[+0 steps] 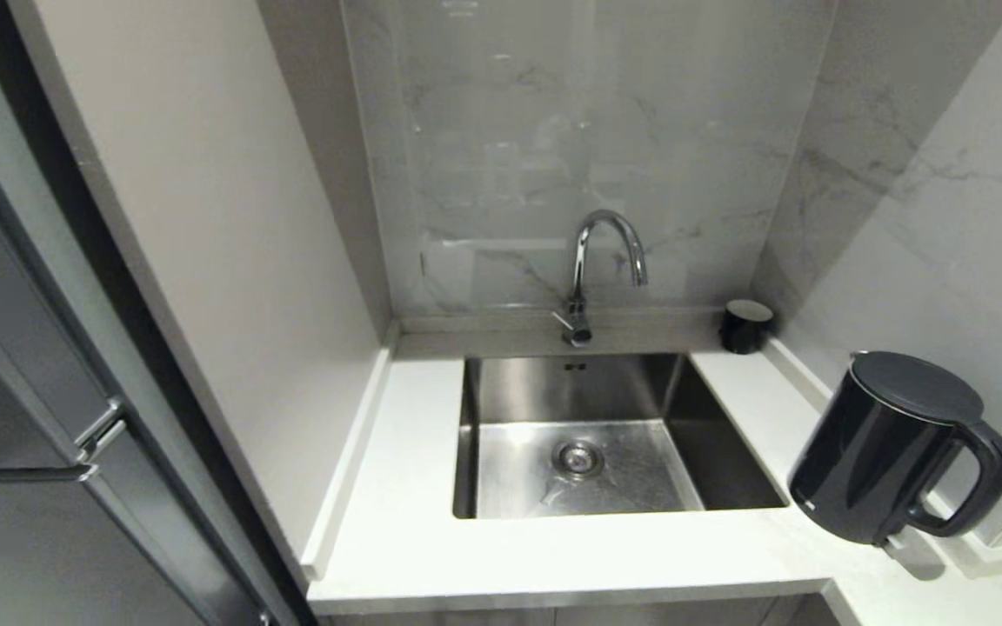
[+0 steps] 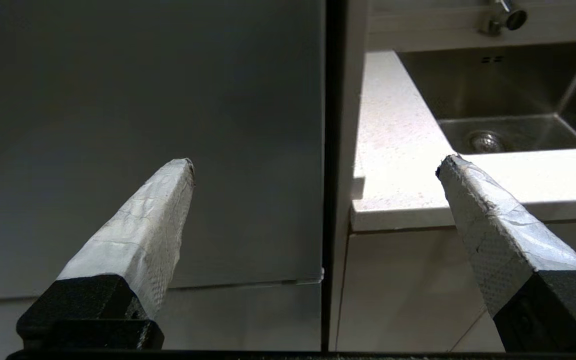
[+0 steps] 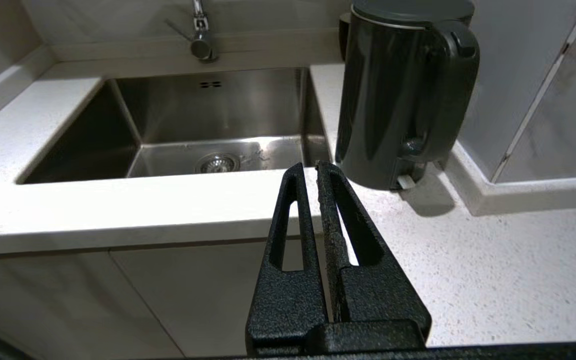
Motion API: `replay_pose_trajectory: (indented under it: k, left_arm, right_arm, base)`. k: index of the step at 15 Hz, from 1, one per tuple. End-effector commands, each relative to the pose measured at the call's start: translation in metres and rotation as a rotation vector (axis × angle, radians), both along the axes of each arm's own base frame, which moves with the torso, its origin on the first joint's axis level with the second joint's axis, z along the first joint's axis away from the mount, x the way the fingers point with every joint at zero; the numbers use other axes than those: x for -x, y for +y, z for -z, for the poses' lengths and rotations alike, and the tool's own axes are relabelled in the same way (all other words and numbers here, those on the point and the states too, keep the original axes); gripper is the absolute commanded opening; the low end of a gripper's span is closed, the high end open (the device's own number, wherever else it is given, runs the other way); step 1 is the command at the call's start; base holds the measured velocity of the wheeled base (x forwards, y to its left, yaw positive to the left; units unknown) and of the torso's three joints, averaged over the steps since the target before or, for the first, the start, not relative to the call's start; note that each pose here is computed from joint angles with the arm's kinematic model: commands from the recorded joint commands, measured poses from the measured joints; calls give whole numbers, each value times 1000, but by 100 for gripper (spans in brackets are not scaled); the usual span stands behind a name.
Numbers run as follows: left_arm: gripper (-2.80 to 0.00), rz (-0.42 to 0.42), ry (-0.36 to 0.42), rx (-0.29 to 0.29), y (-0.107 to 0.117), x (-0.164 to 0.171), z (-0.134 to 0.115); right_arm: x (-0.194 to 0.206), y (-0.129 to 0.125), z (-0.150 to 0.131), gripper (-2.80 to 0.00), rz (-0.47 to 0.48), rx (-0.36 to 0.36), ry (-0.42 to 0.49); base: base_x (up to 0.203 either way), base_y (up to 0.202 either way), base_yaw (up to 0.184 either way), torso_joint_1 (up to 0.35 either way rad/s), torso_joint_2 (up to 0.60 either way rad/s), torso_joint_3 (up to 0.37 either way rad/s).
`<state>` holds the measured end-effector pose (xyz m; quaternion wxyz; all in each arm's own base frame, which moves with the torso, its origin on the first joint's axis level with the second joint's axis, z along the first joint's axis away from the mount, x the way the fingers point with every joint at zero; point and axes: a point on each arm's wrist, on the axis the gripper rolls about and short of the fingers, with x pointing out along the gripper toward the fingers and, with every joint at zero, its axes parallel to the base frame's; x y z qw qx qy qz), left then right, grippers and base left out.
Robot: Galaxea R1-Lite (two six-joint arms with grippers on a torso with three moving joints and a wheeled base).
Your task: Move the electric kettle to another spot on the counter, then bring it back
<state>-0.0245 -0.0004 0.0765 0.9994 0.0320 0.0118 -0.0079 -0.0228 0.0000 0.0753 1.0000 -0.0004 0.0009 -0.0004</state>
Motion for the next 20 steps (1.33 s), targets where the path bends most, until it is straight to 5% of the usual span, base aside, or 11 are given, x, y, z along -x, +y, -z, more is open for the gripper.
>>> replay_pose_trajectory:
  k: [1,11,20]
  left_arm:
    - [0,0,2,0,0,0,0]
    - [0,0,3,0,0,0,0]
    - [0,0,2,0,0,0,0]
  right_arm:
    - [0,0,0,-280,1,1,-1]
    - [0,0,0,-280,1,-1,0]
    - [0,0,0,-280,1,-2,1]
  base:
    - [0,0,0,0,0,0]
    - [0,118,-1,2,2,1]
    - [0,0,0,-71,169,97]
